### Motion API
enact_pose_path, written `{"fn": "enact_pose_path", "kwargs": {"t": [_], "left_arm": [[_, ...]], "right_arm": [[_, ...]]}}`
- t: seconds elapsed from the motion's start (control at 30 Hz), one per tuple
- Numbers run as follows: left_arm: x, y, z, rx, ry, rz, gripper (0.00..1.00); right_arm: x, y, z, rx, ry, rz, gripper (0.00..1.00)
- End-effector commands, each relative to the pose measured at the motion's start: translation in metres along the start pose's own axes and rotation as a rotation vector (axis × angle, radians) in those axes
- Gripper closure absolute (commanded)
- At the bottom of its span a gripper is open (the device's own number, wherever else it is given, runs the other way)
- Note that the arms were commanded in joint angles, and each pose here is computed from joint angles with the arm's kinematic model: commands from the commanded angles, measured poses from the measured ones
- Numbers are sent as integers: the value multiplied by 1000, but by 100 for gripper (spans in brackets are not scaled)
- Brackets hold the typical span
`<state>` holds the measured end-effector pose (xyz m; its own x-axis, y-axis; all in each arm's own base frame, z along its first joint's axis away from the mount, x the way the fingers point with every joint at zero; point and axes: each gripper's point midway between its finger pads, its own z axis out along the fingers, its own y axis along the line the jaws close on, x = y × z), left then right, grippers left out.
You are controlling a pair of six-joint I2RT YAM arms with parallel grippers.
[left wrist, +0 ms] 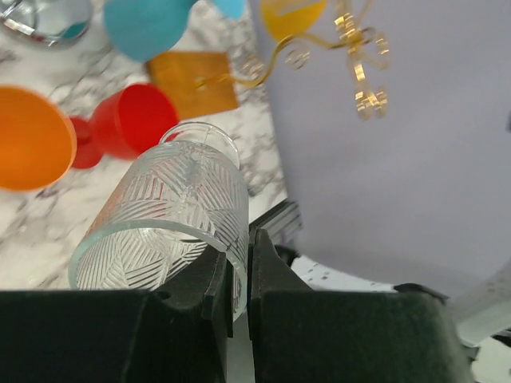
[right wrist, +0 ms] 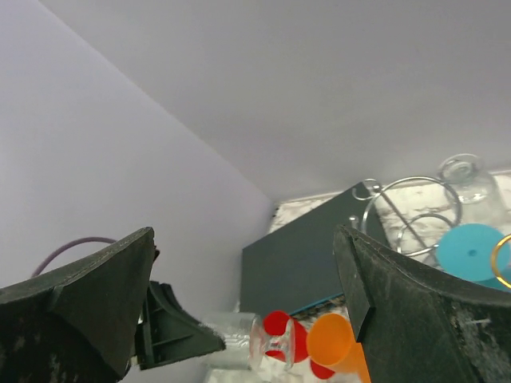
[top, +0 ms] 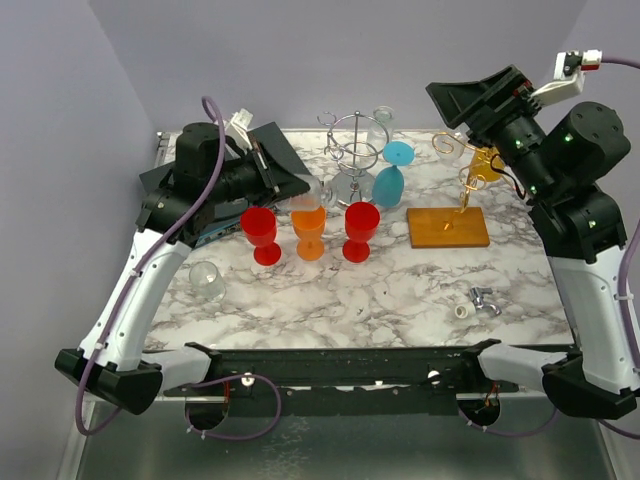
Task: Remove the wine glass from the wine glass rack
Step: Place the wine glass at the center of the board.
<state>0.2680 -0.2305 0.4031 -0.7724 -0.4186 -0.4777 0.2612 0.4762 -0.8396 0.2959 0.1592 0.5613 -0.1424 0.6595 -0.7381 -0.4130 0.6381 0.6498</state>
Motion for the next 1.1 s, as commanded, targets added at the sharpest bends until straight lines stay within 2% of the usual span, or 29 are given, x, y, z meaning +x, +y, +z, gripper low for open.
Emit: {"fn": "enact_pose_path", "kwargs": {"t": [0.0,0.17,0.37,0.53,0.7,0.87,1.07], "left_arm": [[37,30,-22,-210,68,104,100],[82,55,-13,-396,140,129,100],[114,96,-21,-665,177,237,100],[138,143,-26,-846,215,261,100],[155,176,-19,-904,244,246,100],[154,204,-12,-952,269,210,100],[147,228,-9,-994,296,177,100]], "right_arm": [[14,-31,5,117,69,-162,0],[22,-43,21,160,120,-228,0],[22,-53,34,200,118,-265,0],[19,-53,36,199,109,-274,0],[14,-52,36,205,100,-294,0],[10,-58,41,236,110,-328,0],[-12,-93,50,304,106,-312,0]]}}
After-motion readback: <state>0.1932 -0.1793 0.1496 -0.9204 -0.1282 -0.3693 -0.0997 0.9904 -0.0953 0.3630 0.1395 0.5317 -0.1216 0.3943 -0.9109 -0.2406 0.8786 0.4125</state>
